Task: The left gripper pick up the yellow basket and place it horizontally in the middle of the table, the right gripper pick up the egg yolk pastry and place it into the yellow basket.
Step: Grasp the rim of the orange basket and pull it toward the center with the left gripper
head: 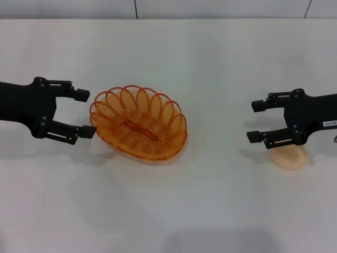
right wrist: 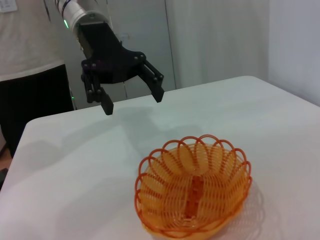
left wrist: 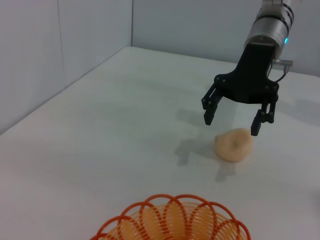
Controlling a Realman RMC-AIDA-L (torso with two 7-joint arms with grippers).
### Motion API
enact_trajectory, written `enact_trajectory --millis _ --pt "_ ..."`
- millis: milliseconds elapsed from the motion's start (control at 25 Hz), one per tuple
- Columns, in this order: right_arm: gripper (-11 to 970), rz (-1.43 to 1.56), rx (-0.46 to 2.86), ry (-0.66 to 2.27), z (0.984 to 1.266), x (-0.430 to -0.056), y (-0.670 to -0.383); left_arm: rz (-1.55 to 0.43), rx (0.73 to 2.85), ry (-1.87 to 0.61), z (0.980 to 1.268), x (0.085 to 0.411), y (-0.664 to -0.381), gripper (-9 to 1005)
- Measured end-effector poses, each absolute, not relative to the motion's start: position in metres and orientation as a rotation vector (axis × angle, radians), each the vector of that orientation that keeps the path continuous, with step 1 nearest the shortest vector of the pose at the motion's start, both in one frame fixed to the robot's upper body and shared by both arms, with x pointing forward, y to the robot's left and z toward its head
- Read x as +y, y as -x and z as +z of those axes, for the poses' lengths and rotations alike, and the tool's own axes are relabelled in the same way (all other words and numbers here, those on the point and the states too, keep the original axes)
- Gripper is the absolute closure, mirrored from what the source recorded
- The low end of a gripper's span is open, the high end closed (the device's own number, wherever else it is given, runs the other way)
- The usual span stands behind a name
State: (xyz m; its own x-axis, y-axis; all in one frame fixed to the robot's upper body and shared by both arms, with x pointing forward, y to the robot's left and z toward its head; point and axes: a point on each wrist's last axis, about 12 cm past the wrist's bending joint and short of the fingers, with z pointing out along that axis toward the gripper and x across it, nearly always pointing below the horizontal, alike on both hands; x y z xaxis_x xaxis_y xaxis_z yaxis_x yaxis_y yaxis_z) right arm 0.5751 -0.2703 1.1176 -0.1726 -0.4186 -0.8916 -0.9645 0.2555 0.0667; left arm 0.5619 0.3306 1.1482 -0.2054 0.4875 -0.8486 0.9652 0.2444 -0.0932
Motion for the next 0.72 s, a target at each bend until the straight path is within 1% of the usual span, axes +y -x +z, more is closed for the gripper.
enact_trajectory --millis 720 --pt "185 0.875 1.733 1.277 1.1151 -0.2703 -0.5694 -0.865 1.82 -1.339 1.1457 0.3306 -0.5596 127"
